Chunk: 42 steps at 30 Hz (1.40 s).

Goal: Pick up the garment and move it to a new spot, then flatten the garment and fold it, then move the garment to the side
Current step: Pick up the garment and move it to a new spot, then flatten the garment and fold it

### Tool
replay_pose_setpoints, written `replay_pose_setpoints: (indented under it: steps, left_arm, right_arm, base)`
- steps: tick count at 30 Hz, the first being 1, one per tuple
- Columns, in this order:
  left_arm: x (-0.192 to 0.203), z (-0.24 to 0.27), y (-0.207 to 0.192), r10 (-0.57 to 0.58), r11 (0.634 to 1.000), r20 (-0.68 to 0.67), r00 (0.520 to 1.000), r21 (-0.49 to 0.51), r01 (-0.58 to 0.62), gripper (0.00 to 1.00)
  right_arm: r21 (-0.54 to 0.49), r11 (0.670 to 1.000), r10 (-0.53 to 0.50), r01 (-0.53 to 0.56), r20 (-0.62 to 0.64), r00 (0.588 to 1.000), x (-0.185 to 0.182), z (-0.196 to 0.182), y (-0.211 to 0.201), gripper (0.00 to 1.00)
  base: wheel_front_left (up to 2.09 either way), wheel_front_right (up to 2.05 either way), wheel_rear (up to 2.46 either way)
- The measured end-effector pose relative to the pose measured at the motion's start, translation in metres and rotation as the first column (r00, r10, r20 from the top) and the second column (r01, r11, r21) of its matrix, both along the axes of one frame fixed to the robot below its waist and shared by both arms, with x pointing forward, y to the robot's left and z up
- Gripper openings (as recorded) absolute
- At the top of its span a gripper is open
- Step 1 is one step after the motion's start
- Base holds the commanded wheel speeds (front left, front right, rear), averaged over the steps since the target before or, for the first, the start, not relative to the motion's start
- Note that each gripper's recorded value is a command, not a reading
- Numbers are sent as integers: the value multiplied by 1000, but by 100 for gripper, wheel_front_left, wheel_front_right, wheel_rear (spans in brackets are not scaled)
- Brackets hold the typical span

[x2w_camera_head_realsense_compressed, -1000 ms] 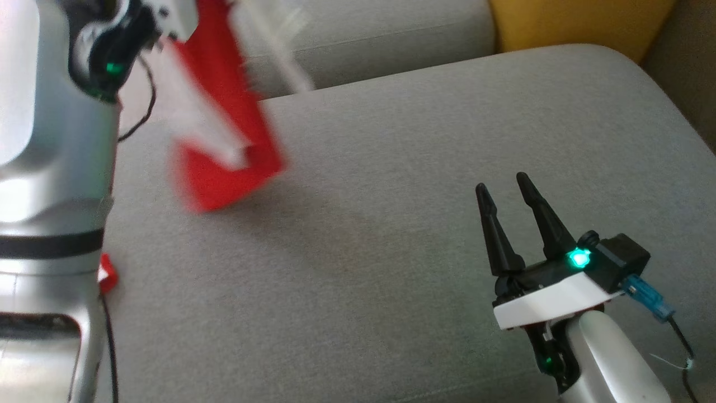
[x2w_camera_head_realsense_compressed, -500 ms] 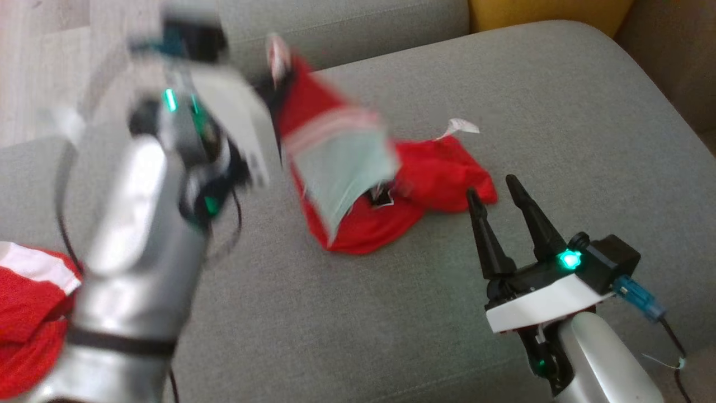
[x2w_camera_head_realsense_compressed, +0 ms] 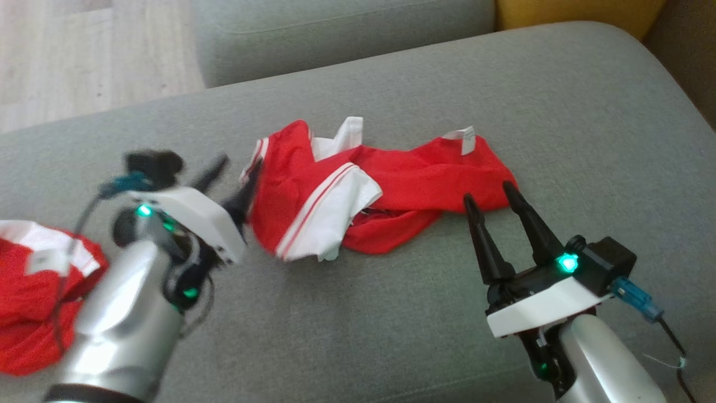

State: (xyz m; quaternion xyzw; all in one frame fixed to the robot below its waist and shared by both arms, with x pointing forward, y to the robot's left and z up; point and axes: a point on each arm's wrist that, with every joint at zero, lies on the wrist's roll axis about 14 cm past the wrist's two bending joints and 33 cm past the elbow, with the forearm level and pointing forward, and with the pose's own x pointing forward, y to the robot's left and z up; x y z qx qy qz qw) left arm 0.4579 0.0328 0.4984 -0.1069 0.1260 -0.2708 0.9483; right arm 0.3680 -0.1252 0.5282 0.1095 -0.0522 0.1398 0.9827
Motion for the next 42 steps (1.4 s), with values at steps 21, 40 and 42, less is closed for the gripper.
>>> replay_pose_setpoints:
  steps: [21,40,42]
  left_arm:
    - [-79,23,92,432,901,224,873,-136,-411,100]
    - [-118,-58,-8,71,988,-212,975,-122,-99,100]
    - [-132,-80,-23,-5,993,-329,944,-109,-33,100]
  right_arm:
    - [-7,1000,-2,2,-6,1000,5,-4,-7,100]
    - [-23,999,-31,31,-2,1000,7,-3,-20,100]
    - [-26,999,-36,36,6,999,11,-1,-22,100]
  base:
    - [0,0,0]
    - [0,0,0]
    - [0,0,0]
